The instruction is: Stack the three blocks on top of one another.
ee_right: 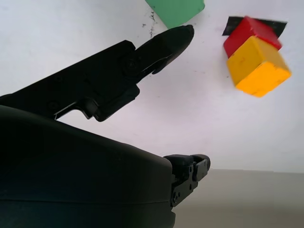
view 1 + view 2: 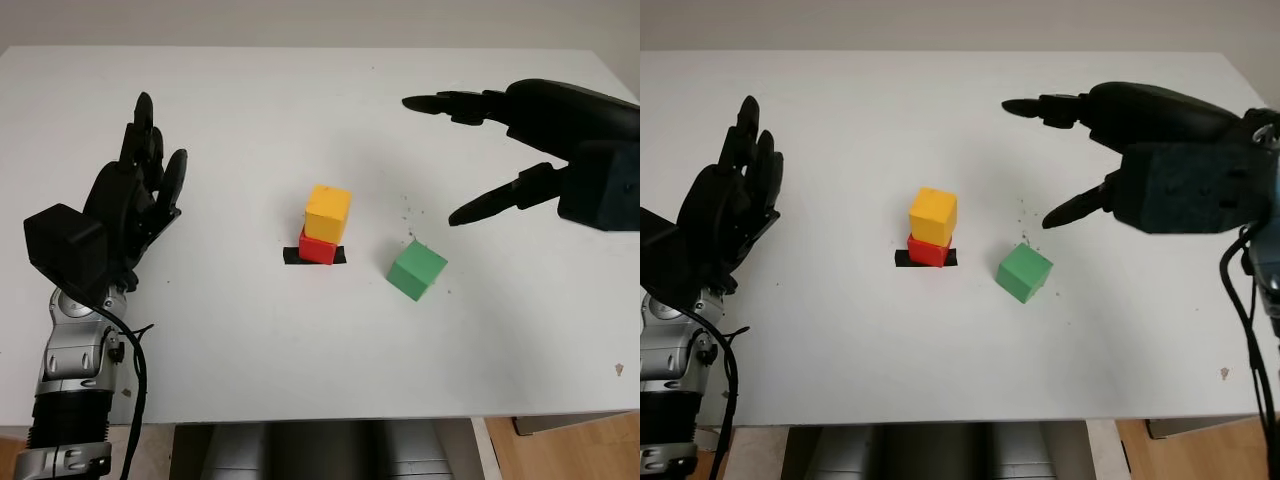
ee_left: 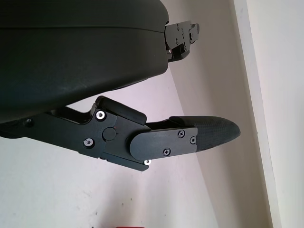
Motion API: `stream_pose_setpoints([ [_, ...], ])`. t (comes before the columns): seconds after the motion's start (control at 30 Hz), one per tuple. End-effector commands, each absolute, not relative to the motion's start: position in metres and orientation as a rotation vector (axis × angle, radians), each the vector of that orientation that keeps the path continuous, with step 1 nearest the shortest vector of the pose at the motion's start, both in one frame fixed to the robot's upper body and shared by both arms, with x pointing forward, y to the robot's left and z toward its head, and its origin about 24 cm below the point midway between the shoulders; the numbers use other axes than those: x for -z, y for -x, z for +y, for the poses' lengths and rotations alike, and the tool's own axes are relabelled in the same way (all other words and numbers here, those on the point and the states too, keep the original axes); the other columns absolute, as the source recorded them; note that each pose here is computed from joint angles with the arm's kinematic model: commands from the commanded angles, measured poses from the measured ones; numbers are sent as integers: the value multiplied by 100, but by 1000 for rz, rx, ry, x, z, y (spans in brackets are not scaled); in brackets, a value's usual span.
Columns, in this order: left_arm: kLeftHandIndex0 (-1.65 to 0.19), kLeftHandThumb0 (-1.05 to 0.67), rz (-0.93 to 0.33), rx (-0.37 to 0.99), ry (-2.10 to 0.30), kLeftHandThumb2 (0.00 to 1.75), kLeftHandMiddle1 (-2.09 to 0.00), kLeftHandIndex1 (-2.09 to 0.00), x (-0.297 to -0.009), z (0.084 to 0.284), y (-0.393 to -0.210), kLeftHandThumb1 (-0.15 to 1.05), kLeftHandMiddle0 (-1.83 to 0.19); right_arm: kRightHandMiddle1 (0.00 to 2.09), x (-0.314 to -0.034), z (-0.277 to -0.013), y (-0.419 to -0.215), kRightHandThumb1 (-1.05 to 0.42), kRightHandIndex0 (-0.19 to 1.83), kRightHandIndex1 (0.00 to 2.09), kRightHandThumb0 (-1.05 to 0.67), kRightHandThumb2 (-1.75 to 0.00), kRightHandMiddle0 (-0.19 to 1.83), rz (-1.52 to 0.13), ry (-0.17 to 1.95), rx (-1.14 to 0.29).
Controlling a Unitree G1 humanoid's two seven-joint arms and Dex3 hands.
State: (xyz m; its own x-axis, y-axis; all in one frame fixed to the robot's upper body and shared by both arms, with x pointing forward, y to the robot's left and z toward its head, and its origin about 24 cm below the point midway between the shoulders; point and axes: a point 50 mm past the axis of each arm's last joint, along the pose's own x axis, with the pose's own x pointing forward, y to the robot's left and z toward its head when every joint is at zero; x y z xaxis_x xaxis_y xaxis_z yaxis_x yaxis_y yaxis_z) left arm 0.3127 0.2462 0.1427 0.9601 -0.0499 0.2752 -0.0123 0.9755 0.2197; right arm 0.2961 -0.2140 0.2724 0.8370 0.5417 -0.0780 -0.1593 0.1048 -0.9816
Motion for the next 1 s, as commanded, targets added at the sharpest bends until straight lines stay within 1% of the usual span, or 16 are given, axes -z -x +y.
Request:
stream_pose_setpoints([
  [0.0,19,-73,-291,-4,-220,54,-3,-2,-148,252,-313,105,19,8,-275,-215,-291,-76,26,12,-52,-5,33,-348,1439,-550],
  [0.07,19,-73,-286,-16,-216,56,-4,-2,-148,253,-312,105,18,8,-273,-212,-287,-77,31,12,-51,-6,36,-374,1513,-586],
  [0.2,19,-72,-288,-27,-210,59,-5,-1,-149,255,-312,105,19,9,-269,-207,-282,-77,39,13,-48,-6,42,-400,1594,-624],
  [0.37,18,-72,-294,-44,-207,57,-5,-2,-149,256,-311,105,18,10,-255,-201,-278,-74,41,11,-52,-4,50,-457,1686,-686],
  [0.43,16,-70,-305,-56,-209,54,-6,-4,-148,257,-310,105,16,8,-248,-199,-277,-75,31,5,-54,-5,49,-459,1727,-714],
  [0.53,13,-67,-316,-70,-213,53,-7,-5,-148,258,-310,105,13,6,-240,-198,-277,-76,26,3,-56,-6,47,-449,1760,-741],
  [0.87,10,-66,-324,-79,-222,51,-6,-6,-148,258,-309,105,10,6,-212,-201,-276,-78,23,4,-59,-6,50,-452,1778,-757],
  [0.97,12,-66,-315,-61,-230,52,-5,-6,-147,259,-308,105,12,6,-205,-202,-277,-79,23,4,-58,-6,50,-468,1771,-752],
])
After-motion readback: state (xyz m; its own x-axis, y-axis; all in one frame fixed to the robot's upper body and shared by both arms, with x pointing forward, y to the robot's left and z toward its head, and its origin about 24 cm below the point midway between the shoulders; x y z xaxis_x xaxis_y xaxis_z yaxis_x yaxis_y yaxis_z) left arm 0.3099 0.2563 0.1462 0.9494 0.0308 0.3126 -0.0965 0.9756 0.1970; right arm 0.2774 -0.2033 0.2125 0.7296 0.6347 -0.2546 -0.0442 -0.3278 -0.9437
